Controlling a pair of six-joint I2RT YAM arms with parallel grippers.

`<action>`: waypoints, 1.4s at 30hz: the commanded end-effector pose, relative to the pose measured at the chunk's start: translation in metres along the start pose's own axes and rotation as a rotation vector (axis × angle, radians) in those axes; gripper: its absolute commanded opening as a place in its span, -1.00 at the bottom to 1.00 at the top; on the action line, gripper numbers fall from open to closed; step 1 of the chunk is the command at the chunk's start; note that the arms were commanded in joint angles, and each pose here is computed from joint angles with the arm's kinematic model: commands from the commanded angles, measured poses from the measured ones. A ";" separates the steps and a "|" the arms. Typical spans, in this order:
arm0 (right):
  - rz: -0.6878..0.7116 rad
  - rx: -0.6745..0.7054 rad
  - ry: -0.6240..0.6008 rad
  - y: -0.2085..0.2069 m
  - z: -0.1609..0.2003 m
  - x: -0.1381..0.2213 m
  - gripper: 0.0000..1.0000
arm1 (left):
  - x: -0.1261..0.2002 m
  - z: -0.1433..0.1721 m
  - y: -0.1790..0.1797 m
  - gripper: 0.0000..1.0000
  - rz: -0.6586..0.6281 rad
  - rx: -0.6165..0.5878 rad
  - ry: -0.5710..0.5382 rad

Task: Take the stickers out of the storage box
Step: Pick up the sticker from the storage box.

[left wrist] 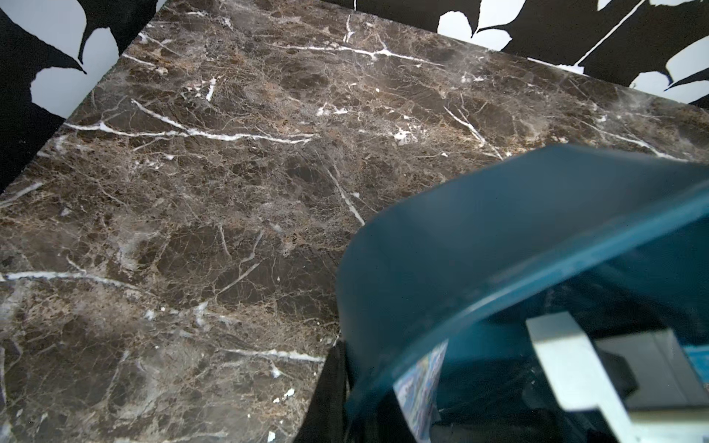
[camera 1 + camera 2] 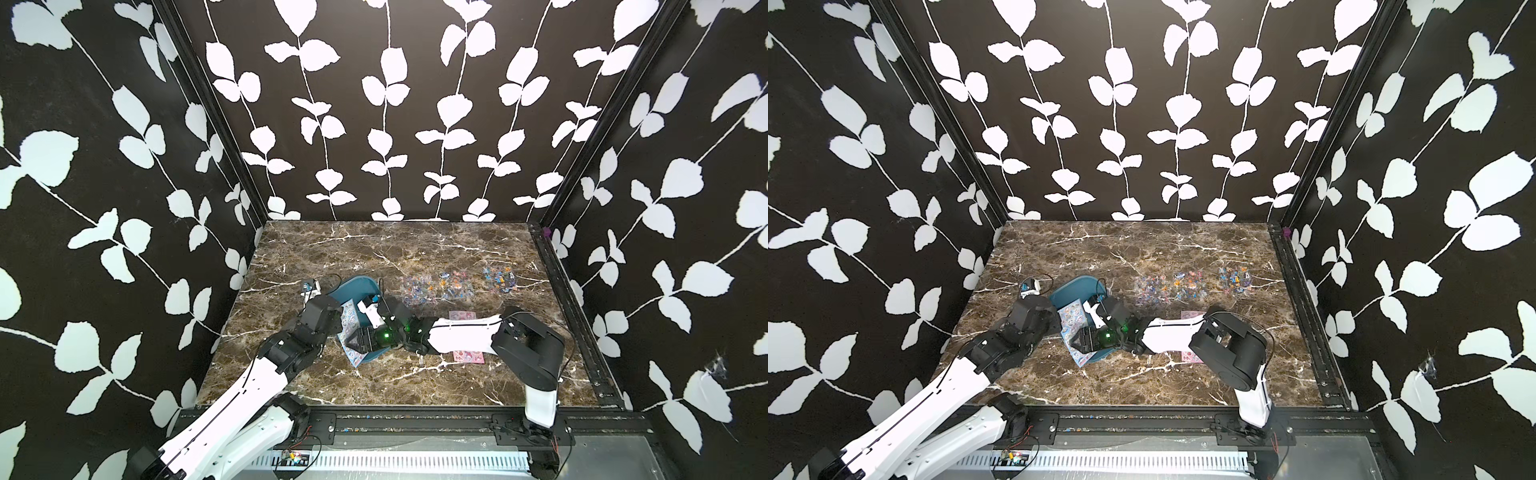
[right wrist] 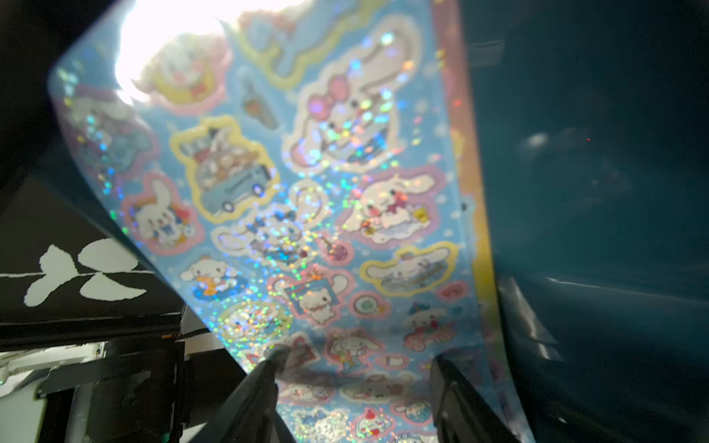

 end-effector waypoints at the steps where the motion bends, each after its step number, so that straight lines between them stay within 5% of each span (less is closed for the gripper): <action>1: -0.053 0.053 -0.012 0.013 0.002 -0.003 0.30 | 0.002 0.001 0.004 -1.00 -0.039 -0.018 0.012; 11: 0.167 0.197 -0.028 0.026 0.006 0.009 0.31 | 0.002 0.000 0.003 -1.00 -0.044 -0.023 0.013; 22: 0.159 0.205 -0.027 0.036 0.007 0.002 0.33 | 0.002 0.001 0.002 -1.00 -0.036 -0.024 0.019; 32: 0.307 0.307 -0.105 0.067 0.012 0.007 0.31 | 0.002 0.000 0.002 -1.00 -0.038 -0.023 0.014; 42: 0.396 0.302 -0.177 0.073 0.017 0.001 0.08 | 0.002 0.000 0.001 -1.00 -0.034 -0.021 0.019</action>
Point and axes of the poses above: each gripper's point midway between its finger pads, its own x axis back along the fingers, its own y axis along the line the jaws close on, z = x × y, the point moved 10 cm from there along x, back along the fingers, and after that the axes turned 12 degrees about x, right-handed, at the moved point
